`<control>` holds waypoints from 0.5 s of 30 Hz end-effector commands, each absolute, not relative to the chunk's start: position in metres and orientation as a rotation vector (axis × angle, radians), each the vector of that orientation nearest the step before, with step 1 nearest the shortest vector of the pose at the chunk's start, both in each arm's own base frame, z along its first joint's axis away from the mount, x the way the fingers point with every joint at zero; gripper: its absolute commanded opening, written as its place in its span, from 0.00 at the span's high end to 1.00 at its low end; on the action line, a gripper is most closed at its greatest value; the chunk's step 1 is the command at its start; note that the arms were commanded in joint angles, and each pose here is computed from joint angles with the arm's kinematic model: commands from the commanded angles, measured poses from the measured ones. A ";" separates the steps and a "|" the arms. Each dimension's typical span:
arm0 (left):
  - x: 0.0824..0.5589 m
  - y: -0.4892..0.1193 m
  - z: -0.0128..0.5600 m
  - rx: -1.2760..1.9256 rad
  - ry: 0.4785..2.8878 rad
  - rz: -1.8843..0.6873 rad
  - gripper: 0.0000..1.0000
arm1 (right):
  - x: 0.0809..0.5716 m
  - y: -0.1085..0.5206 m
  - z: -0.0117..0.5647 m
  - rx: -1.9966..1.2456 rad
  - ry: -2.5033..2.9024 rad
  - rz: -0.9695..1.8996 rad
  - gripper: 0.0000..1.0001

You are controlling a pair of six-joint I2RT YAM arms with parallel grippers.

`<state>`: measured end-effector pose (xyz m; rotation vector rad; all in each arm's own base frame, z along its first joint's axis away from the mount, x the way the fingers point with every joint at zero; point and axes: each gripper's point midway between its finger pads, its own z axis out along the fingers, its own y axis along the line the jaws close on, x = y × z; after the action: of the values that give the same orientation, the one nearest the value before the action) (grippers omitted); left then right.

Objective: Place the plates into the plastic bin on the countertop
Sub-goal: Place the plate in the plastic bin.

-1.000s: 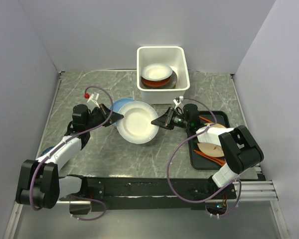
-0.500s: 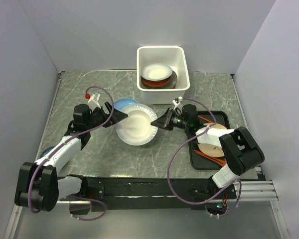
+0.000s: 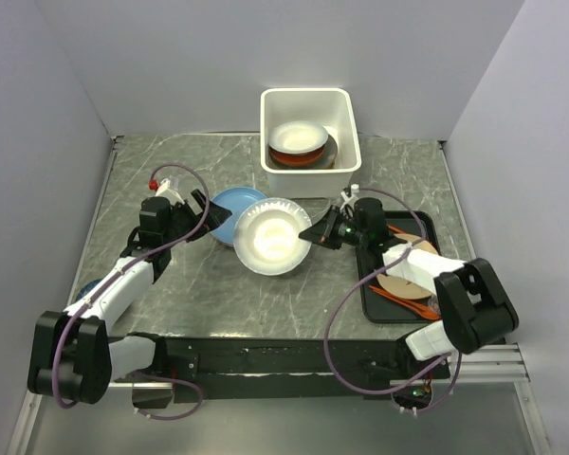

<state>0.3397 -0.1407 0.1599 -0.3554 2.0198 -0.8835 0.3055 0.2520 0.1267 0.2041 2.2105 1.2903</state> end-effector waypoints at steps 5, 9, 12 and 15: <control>0.353 -0.127 0.153 -0.433 2.033 -0.817 0.01 | 0.327 0.239 0.260 0.060 1.851 1.354 1.00; 0.351 -0.127 0.148 -0.440 2.056 -0.817 0.01 | 0.341 0.225 0.283 0.076 1.796 1.337 1.00; 0.349 -0.125 0.146 -0.443 2.063 -0.805 0.01 | 0.358 0.217 0.294 0.097 1.774 1.328 1.00; 0.346 -0.124 0.144 -0.451 2.069 -0.800 0.01 | 0.381 0.210 0.305 0.117 1.745 1.324 1.00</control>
<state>0.3410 -0.1263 0.1286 -0.4520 2.1094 -0.8026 0.3518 0.2118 0.2217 0.2166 1.9905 1.2526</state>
